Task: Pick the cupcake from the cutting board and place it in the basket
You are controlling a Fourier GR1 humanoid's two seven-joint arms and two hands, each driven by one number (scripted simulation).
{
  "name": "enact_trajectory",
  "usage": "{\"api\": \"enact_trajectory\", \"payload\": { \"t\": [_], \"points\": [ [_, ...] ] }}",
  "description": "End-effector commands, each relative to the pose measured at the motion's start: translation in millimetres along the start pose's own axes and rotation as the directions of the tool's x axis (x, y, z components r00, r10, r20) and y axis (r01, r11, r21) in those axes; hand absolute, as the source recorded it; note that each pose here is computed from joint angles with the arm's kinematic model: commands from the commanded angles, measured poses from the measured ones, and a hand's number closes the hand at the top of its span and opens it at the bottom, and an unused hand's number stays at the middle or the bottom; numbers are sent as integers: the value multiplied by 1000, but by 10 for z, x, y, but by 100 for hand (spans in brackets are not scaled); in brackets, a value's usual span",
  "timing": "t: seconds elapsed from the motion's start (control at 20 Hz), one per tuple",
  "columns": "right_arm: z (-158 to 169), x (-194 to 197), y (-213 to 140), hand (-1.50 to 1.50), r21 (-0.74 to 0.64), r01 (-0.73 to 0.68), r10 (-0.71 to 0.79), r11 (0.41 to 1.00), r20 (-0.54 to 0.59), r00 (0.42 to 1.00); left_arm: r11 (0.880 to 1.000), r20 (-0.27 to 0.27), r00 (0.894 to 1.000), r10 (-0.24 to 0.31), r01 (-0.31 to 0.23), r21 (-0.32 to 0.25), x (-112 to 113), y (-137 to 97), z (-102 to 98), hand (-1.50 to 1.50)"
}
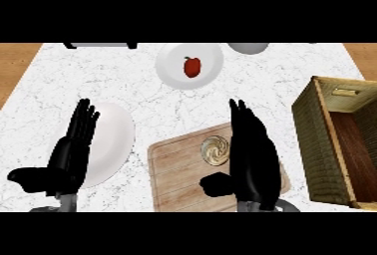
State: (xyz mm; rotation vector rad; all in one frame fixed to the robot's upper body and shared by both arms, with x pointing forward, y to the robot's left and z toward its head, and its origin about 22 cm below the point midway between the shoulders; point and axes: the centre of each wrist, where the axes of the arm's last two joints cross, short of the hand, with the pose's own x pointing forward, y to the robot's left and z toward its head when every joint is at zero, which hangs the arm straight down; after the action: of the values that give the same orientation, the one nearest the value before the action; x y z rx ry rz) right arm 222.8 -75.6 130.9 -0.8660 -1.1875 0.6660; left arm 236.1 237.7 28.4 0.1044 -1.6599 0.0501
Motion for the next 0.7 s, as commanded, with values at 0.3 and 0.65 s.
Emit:
{"api": "enact_trajectory", "payload": {
  "t": [0.3,0.65],
  "points": [
    [-69,199,-124,-150,80,-183,197,980,-242,950,1000,9,1000,7,-7,5,-15,-40,-74,0],
    [-97,139,-111,-150,89,-167,186,982,-272,944,1000,-7,1000,10,-10,-13,-10,15,-48,0]
  ]
}}
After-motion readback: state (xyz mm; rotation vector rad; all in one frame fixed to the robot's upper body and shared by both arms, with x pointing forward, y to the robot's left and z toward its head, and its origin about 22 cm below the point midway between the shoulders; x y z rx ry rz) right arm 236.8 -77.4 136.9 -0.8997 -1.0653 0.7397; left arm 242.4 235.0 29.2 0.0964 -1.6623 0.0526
